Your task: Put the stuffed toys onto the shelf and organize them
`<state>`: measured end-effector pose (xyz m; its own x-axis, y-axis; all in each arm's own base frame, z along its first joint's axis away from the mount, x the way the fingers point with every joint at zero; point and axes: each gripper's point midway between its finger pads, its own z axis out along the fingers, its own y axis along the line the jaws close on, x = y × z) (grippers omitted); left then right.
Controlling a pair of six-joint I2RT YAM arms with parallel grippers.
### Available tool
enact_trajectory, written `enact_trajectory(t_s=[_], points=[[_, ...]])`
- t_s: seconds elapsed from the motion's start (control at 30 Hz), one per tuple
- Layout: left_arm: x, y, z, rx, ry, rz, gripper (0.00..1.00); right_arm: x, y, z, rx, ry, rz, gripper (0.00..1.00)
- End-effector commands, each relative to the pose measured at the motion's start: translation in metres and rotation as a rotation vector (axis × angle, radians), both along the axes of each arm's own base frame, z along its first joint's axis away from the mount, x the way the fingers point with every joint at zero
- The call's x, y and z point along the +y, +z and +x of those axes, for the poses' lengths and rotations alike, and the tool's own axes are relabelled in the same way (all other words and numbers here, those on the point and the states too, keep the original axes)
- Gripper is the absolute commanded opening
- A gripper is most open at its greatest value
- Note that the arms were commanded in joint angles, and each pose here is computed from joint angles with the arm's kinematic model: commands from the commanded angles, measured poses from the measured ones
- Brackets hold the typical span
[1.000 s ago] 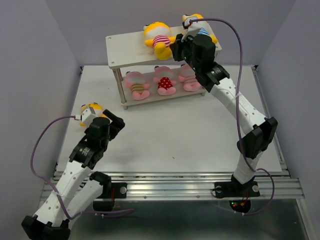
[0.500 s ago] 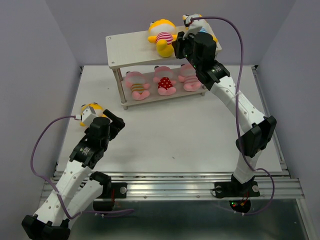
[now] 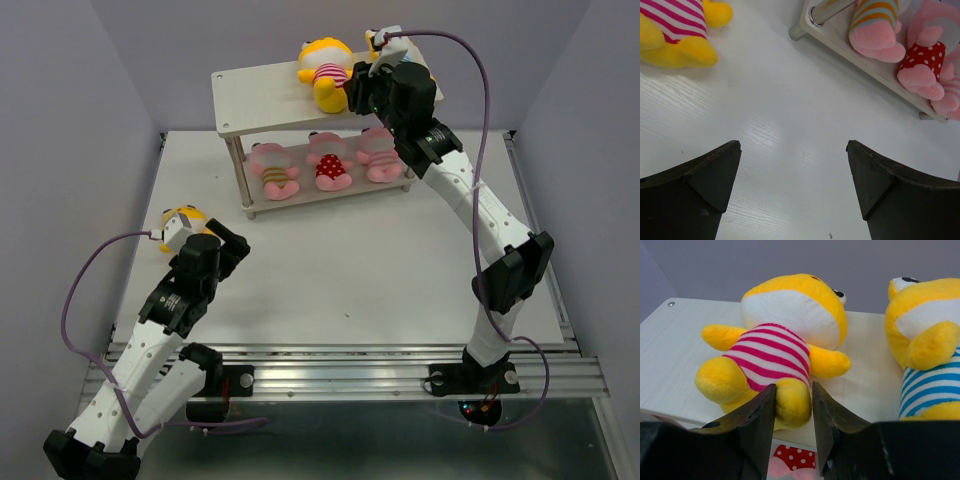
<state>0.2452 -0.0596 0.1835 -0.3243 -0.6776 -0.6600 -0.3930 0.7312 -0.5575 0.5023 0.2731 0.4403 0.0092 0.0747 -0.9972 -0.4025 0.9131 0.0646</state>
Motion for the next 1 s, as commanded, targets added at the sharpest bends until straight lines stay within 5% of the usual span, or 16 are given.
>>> enact_trajectory(t_s=[0.0,0.73,0.87,0.97], points=[[0.005,0.004,0.004,-0.022,0.018,0.020,0.99,-0.002,0.031,-0.001,-0.076,0.013,0.031,0.41],[0.011,0.003,-0.001,0.037,0.073,0.011,0.99,-0.003,0.074,-0.035,-0.137,0.099,0.079,0.61],[0.014,0.000,-0.004,0.072,0.099,0.017,0.99,-0.009,0.092,-0.055,-0.173,0.127,0.086,0.73],[0.019,-0.002,-0.006,0.105,0.124,0.034,0.99,-0.020,0.093,-0.060,-0.186,0.090,0.097,1.00]])
